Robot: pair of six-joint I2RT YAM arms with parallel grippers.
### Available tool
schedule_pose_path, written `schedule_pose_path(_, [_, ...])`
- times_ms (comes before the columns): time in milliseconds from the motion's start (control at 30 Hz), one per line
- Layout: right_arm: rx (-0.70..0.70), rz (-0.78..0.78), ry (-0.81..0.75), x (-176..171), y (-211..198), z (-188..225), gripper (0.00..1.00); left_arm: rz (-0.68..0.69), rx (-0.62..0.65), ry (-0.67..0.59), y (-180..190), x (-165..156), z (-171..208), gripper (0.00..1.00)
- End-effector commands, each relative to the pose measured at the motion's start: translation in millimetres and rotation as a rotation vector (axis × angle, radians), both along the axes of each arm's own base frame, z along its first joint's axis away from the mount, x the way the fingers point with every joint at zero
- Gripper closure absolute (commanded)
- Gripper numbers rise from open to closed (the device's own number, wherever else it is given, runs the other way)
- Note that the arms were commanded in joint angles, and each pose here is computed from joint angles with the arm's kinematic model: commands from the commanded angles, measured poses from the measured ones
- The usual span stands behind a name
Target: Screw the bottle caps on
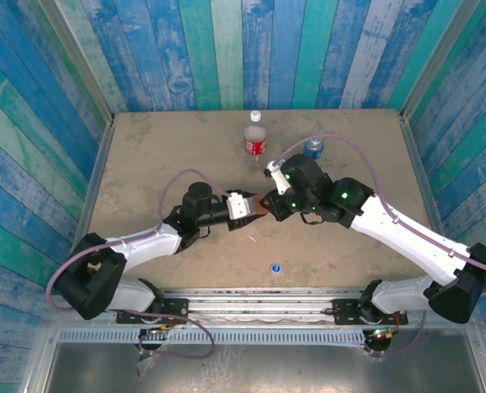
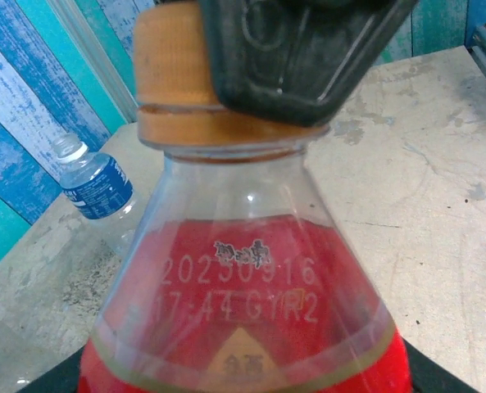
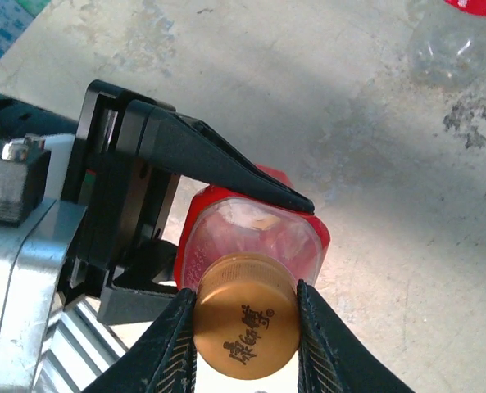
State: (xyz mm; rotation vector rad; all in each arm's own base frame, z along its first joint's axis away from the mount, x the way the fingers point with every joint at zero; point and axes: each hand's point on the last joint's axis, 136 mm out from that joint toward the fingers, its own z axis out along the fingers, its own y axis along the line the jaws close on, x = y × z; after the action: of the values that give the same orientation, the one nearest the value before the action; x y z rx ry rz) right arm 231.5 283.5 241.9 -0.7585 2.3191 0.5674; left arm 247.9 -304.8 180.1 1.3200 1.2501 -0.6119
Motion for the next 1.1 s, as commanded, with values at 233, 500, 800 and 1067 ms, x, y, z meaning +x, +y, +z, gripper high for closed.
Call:
schedule_pose_path(233, [-0.337,0.764,-0.560,-38.2,-21.7,19.2,0.47,-0.061,-0.044,-0.058,-1.5,-11.1,21.9,0.46])
schedule_pose_path(500, [-0.422,0.937,-0.532,-29.7,-5.9,13.5,0.51,-0.093,-0.048,-0.056,-2.0,-16.6,22.2,0.45])
schedule_pose_path(800, [-0.415,0.941,-0.466,-23.0,-5.2,9.6,0.76,-0.106,-0.040,-0.057,-0.7,-20.8,22.2,0.45])
schedule_pose_path(1067, [-0.322,0.817,-0.365,-23.0,2.5,10.7,0.90,-0.095,-0.048,-0.066,-0.5,-18.5,25.5,0.45])
